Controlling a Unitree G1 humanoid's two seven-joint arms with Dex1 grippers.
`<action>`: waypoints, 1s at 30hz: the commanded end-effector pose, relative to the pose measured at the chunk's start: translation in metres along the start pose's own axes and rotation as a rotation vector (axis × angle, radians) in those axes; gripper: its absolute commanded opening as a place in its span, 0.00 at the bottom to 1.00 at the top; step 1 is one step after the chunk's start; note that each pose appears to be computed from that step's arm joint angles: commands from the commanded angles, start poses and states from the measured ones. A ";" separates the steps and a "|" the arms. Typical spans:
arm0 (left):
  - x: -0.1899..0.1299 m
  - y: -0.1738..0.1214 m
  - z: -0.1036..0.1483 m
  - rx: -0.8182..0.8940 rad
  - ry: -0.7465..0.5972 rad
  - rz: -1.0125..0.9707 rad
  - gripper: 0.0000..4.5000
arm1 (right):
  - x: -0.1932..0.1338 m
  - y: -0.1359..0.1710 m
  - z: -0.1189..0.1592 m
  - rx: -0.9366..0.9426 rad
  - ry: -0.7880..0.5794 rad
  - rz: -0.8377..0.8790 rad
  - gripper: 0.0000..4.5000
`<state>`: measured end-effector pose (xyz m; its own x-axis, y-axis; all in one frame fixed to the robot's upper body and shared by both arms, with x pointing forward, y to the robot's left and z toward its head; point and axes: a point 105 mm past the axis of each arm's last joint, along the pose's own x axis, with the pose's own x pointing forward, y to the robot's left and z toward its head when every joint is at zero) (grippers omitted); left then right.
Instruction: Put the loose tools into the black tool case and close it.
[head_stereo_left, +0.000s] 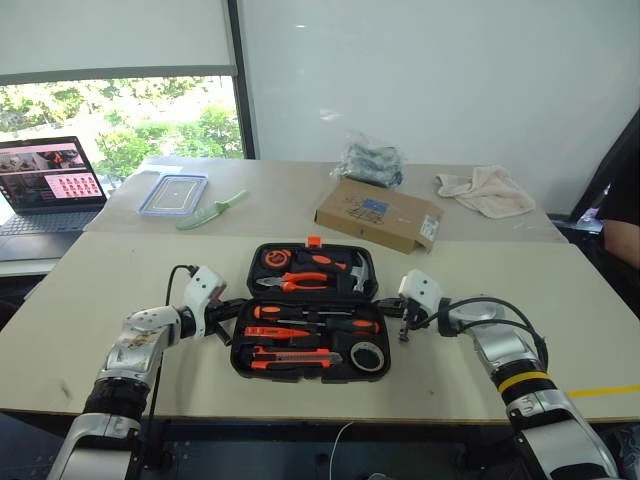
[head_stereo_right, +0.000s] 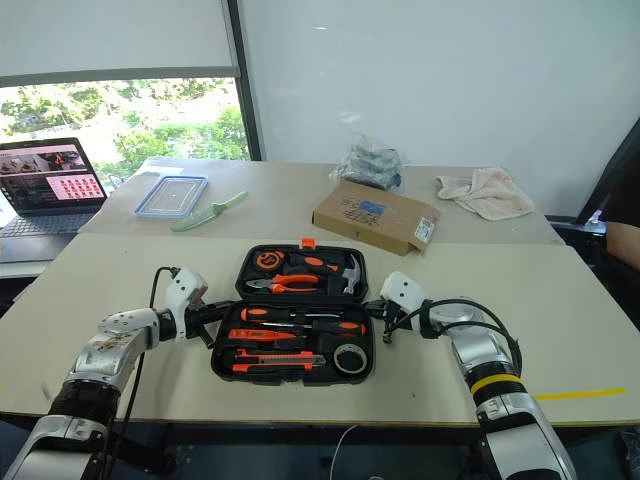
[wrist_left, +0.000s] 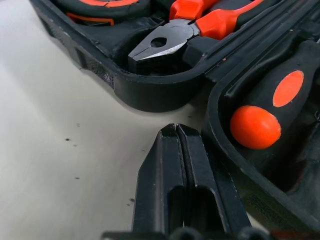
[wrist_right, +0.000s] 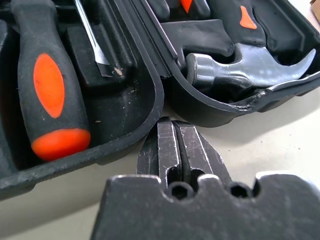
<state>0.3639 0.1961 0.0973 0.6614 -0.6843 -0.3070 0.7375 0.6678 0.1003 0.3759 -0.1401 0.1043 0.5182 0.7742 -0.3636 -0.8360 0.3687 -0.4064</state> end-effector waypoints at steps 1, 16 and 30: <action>0.009 -0.016 0.014 0.041 -0.056 -0.077 0.02 | -0.005 0.003 0.017 -0.025 -0.044 0.038 0.00; -0.031 0.012 -0.005 -0.037 -0.006 0.144 0.07 | -0.052 0.000 0.004 0.103 0.027 0.017 0.06; -0.030 0.016 0.041 -0.465 0.129 0.069 0.95 | -0.048 -0.037 0.033 0.736 0.191 -0.173 0.93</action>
<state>0.3479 0.2322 0.1350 0.6532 -0.6051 -0.4551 0.5426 0.7934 -0.2759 0.3612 -0.1706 0.1565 0.5597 0.6683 -0.4900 -0.7037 0.6956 0.1448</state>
